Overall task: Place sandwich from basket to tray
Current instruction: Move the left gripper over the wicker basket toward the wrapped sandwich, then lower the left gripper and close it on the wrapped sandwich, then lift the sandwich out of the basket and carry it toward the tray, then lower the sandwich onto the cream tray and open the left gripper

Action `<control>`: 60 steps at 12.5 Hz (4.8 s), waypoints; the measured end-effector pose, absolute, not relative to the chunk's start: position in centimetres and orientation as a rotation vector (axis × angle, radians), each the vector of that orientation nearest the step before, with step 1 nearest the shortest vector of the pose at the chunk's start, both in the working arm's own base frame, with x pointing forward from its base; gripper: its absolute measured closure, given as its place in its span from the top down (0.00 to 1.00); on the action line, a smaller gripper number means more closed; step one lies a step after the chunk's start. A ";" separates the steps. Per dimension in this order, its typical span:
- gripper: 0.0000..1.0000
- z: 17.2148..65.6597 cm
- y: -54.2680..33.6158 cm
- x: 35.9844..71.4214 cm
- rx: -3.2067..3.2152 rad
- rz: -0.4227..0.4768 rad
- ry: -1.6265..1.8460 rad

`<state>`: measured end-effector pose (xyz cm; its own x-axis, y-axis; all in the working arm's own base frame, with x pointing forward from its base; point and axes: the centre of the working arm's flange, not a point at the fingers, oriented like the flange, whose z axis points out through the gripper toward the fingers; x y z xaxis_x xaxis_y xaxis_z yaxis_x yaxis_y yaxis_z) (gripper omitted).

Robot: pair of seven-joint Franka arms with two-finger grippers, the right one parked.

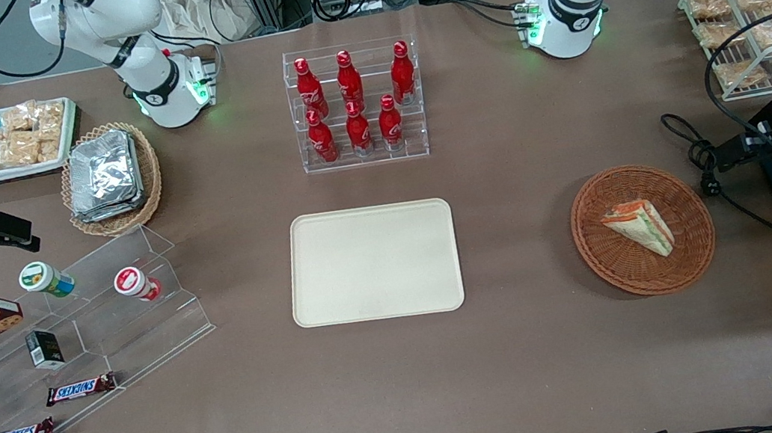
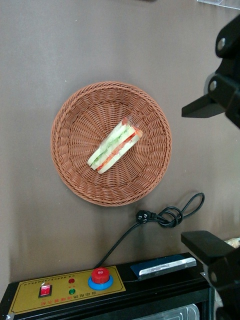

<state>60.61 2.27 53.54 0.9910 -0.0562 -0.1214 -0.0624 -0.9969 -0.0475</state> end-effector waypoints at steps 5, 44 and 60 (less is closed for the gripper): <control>1.00 53.0 2.3 60.8 -3.083 0.200 0.080; 0.17 42.6 -16.6 63.6 -3.090 0.143 -0.743; 0.67 27.5 -45.2 56.4 -3.108 0.141 0.006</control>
